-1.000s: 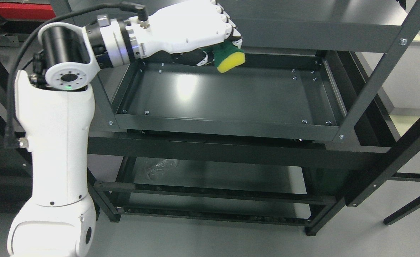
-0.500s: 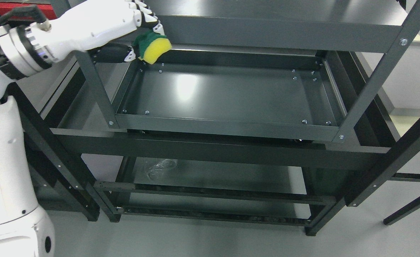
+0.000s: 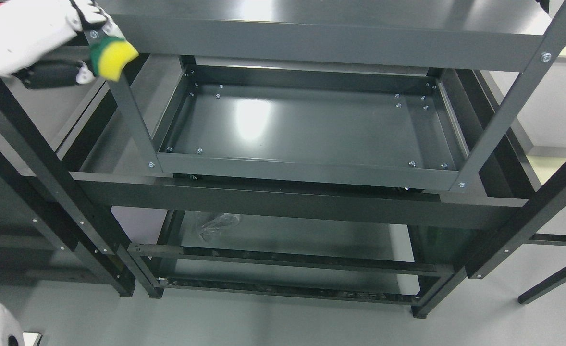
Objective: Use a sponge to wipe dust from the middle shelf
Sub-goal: 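Wipe the sponge along the shelf surface, sweeping toward the left arm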
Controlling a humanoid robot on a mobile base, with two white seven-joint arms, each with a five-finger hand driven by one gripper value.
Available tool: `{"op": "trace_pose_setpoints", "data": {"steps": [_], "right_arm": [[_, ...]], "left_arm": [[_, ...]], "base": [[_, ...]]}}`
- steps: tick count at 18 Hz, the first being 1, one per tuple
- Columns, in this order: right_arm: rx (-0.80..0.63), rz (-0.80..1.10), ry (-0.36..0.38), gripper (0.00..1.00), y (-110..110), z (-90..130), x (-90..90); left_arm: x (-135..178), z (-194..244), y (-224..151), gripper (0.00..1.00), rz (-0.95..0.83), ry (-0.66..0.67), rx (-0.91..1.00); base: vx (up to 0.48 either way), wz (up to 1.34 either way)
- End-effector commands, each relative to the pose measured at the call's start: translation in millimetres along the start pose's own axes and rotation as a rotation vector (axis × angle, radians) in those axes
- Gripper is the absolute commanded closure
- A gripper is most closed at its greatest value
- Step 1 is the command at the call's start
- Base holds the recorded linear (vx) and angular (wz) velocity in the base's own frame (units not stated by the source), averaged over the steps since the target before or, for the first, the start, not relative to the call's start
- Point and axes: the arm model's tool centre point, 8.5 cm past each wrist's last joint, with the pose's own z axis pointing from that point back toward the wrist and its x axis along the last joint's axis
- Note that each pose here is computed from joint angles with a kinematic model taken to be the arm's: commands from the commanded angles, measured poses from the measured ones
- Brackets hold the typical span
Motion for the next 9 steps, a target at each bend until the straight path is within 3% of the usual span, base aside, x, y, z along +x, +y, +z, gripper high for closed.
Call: {"op": "trace_pose_setpoints", "data": {"steps": [1, 3, 5, 9], "right_arm": [[-0.015, -0.003, -0.022, 0.00, -10.1, -0.2, 9.5], [-0.015, -0.003, -0.022, 0.00, -10.1, -0.2, 9.5], [-0.015, -0.003, -0.022, 0.00, -10.1, -0.2, 9.5], [-0.015, -0.003, -0.022, 0.00, -10.1, -0.2, 9.5]], "left_arm": [[36.1, -83.6, 41.9, 1.00, -0.018, -0.212, 0.170], [69.0, -140.6, 16.3, 1.00, 0.035, -0.278, 0.163], [88.8, -174.0, -16.2, 1.00, 0.009, -0.269, 0.036], [145.0, -234.2, -49.9, 1.00, -0.108, -0.345, 0.102]], "base": [[-0.002, 0.01], [-0.003, 0.04], [-0.006, 0.03], [0.000, 0.00]]}}
